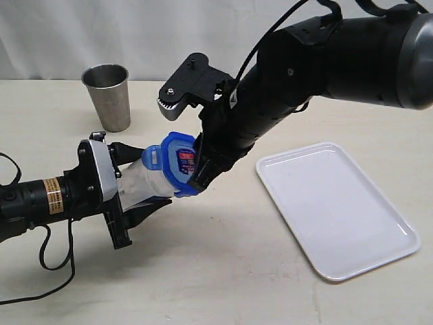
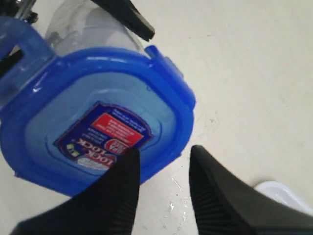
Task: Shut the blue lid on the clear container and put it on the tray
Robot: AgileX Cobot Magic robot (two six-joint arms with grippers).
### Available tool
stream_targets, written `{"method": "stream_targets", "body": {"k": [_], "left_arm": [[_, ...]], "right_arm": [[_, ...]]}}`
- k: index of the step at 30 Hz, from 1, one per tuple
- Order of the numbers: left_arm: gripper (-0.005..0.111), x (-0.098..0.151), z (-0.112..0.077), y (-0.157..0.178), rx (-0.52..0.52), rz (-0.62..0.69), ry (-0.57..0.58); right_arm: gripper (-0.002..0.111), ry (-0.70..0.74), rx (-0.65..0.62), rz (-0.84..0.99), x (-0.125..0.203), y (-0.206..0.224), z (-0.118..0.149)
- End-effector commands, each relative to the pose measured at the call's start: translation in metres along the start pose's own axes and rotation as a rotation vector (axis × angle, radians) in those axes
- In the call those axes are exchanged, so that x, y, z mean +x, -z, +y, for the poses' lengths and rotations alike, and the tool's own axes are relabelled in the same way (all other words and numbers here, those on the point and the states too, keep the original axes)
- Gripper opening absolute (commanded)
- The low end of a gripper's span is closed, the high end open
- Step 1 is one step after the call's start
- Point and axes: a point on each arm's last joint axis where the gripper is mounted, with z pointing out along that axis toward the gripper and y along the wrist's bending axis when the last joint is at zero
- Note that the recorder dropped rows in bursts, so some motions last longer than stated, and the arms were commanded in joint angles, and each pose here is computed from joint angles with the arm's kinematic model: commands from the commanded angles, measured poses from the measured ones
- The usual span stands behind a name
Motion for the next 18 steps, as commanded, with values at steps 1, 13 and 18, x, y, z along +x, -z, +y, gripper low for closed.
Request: {"method": "stream_targets", "body": {"k": [1,13,18], "left_arm": [[0.000,-0.011,0.004,-0.001,-0.029,-0.085,0.026],[0.000,-0.010,0.005,-0.001,-0.040,-0.081,0.041],[0.000,-0.007,0.007,-0.001,-0.068,-0.047,0.058]], "right_arm": [[0.033,-0.052,0.010,0.002,0.002,-0.005,-0.003],[0.033,-0.105,0.083,-0.003,0.002,-0.005,-0.010],[0.037,-0.380,0.099,-0.132,-0.016,0.033,-0.015]]}}
